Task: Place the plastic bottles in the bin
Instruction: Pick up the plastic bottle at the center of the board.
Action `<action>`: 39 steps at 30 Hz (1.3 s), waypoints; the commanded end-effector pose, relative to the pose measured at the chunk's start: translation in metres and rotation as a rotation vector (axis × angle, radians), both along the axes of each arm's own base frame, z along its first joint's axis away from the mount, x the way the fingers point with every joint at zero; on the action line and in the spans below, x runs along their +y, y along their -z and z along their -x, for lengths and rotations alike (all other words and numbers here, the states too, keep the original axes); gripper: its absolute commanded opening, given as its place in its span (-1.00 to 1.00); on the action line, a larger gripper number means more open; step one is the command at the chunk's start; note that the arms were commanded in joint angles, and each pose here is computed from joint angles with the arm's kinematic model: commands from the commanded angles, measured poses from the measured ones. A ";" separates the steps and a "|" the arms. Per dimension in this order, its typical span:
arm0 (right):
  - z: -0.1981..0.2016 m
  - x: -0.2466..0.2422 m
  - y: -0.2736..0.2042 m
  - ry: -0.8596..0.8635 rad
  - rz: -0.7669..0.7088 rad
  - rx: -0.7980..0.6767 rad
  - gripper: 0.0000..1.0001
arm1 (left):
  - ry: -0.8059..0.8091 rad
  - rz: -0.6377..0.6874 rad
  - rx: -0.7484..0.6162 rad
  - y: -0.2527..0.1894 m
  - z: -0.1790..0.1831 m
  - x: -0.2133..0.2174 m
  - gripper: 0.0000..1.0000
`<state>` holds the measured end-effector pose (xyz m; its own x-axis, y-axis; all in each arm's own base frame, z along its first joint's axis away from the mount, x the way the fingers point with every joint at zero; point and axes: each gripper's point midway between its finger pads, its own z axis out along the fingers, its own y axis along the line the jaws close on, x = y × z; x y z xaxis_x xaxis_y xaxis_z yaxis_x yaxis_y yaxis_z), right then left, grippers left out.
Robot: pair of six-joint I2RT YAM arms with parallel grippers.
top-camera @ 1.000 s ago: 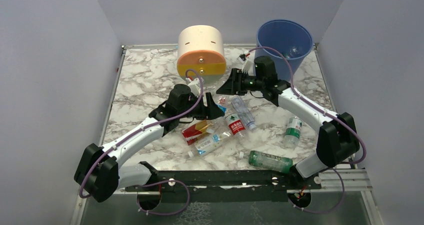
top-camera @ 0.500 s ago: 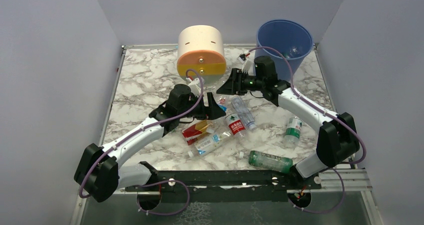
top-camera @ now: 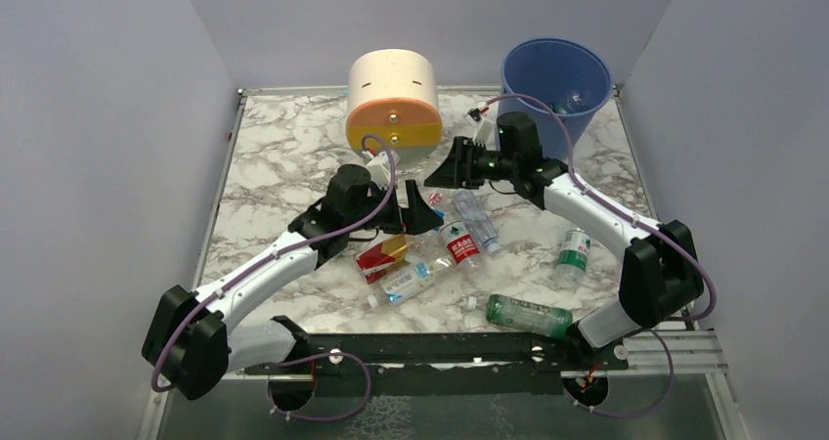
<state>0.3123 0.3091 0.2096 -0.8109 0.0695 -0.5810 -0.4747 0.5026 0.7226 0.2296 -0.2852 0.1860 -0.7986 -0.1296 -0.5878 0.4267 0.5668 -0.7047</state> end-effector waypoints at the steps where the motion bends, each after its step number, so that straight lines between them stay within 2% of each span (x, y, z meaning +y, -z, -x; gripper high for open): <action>1: 0.006 -0.001 -0.011 -0.007 -0.002 -0.042 0.07 | 0.009 0.029 -0.074 -0.023 0.000 0.000 0.98; 16: 0.012 -0.011 -0.019 0.007 0.042 -0.056 0.07 | -0.031 0.055 -0.156 -0.073 0.011 0.017 0.98; 21: 0.009 -0.011 -0.028 0.013 0.049 -0.068 0.07 | -0.059 0.026 -0.179 -0.075 0.008 0.023 0.98; 27: -0.003 -0.013 -0.045 0.044 0.074 -0.093 0.07 | -0.142 -0.001 -0.235 -0.085 0.000 0.039 0.98; 33: -0.020 -0.007 -0.075 0.054 0.066 -0.146 0.07 | -0.167 -0.040 -0.267 -0.094 -0.005 0.050 0.98; 39: -0.044 -0.011 -0.083 0.094 0.095 -0.189 0.08 | -0.190 -0.061 -0.268 -0.093 -0.010 0.059 0.98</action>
<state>0.3392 0.3039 0.2987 -0.6860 0.0866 -0.7225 -0.5672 0.5584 0.6054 0.2349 -0.2375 0.2704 -0.6131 -0.2154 -0.7600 0.4800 0.6626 -0.5750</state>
